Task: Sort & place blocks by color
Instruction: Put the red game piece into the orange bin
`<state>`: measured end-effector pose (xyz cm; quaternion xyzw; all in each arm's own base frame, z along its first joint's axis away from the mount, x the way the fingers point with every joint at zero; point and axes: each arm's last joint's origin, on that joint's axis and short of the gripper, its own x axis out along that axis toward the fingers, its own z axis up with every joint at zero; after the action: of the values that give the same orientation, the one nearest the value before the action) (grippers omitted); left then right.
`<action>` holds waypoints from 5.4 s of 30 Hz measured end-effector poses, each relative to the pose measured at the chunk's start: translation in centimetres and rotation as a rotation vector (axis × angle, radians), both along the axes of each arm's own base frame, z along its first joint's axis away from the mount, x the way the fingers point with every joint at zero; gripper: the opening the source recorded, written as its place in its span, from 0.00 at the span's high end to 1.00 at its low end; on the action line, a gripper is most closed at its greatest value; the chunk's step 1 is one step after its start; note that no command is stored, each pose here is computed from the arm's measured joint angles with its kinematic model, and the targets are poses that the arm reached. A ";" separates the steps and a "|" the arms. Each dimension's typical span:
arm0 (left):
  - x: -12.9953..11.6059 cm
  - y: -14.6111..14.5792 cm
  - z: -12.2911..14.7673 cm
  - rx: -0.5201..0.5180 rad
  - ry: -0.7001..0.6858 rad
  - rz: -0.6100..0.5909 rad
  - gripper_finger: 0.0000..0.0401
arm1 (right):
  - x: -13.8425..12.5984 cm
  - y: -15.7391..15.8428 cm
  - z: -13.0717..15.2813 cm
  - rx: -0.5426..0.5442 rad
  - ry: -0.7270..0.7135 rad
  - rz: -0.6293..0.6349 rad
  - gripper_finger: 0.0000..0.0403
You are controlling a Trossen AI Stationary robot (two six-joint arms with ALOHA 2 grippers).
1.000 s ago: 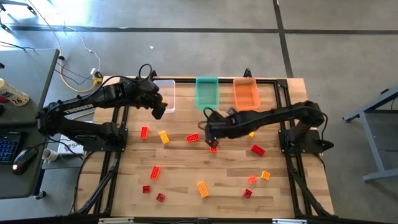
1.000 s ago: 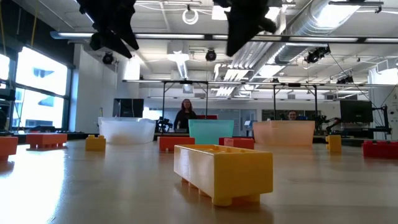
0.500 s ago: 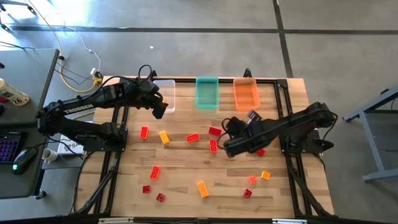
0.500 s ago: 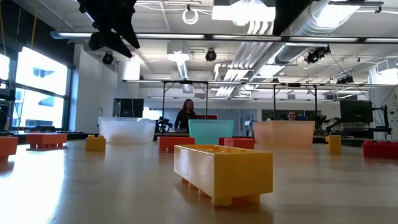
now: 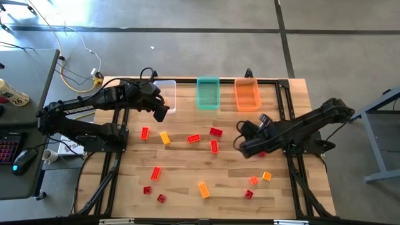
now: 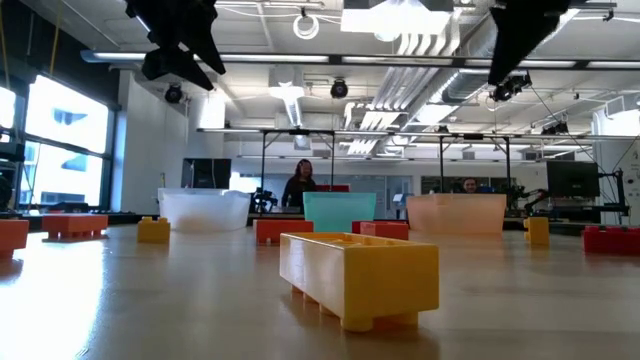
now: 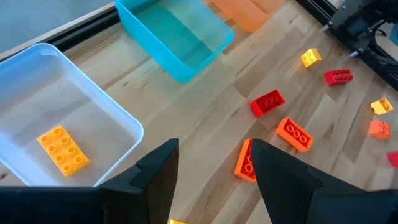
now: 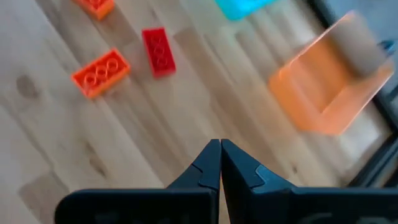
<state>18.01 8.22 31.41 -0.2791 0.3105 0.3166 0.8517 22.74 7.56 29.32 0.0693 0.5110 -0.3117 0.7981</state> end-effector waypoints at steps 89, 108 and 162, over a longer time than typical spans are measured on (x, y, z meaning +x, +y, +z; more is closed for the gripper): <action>0.0 0.1 0.0 0.017 0.006 0.018 0.53 | -3.2 -3.0 -15.5 0.580 0.343 -0.137 0.72; 0.0 0.1 0.1 0.125 0.063 -0.102 0.53 | -1.3 -3.3 -9.3 0.613 -0.083 -0.320 0.72; 0.4 0.3 0.5 0.190 0.036 -0.141 0.53 | -1.3 -26.0 -9.0 0.178 -0.128 -0.406 0.72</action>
<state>18.40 8.50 31.88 -0.1686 0.3132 0.2888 0.8889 21.43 -18.42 20.30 0.2601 0.4605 -0.4145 0.7406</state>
